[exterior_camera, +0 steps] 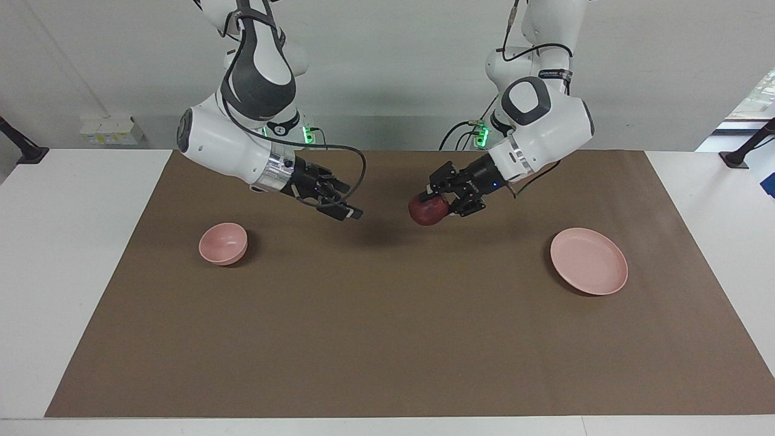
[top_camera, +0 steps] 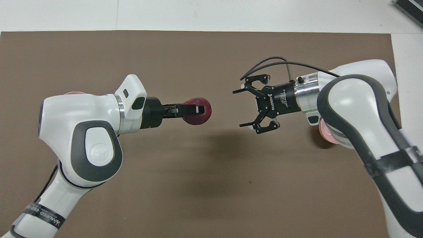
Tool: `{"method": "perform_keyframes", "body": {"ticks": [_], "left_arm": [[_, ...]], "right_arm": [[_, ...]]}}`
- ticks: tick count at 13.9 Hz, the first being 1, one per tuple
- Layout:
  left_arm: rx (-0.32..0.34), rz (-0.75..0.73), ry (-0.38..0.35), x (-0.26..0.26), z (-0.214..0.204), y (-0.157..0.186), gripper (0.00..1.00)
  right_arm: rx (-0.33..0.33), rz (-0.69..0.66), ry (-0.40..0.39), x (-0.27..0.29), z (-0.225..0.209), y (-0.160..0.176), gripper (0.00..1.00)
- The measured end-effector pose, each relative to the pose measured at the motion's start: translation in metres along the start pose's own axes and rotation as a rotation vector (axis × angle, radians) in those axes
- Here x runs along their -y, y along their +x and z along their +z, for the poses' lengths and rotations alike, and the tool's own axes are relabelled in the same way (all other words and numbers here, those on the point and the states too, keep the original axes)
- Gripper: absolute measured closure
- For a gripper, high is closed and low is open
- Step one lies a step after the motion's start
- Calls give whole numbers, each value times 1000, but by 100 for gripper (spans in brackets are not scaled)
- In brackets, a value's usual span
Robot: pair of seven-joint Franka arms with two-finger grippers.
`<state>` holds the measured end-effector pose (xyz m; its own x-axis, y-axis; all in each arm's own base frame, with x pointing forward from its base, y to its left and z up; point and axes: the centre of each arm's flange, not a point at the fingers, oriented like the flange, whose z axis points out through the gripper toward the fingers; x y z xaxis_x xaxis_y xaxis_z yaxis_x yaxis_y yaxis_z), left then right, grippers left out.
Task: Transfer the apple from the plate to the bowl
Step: 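Lift the apple with the left gripper while the right gripper approaches, then close the right gripper around the apple held by the left gripper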
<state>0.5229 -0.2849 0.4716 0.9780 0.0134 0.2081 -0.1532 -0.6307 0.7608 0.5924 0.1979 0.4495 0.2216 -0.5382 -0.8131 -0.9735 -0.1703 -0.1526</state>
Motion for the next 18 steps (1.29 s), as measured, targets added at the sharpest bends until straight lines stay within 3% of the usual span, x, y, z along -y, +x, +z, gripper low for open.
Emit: {"method": "perform_keyframes", "body": {"ticks": [4, 15, 17, 18], "left_arm": [[8, -8, -2, -17, 15, -11, 32], [-4, -11, -1, -20, 15, -11, 32], [-8, -15, -3, -23, 13, -9, 32], [-13, -13, -2, -23, 12, -8, 32]], "right_arm": [[76, 73, 92, 6, 20, -13, 0], [59, 73, 66, -9, 59, -23, 0], [59, 73, 66, -10, 59, -23, 6], [60, 73, 69, -9, 58, -24, 16]]}}
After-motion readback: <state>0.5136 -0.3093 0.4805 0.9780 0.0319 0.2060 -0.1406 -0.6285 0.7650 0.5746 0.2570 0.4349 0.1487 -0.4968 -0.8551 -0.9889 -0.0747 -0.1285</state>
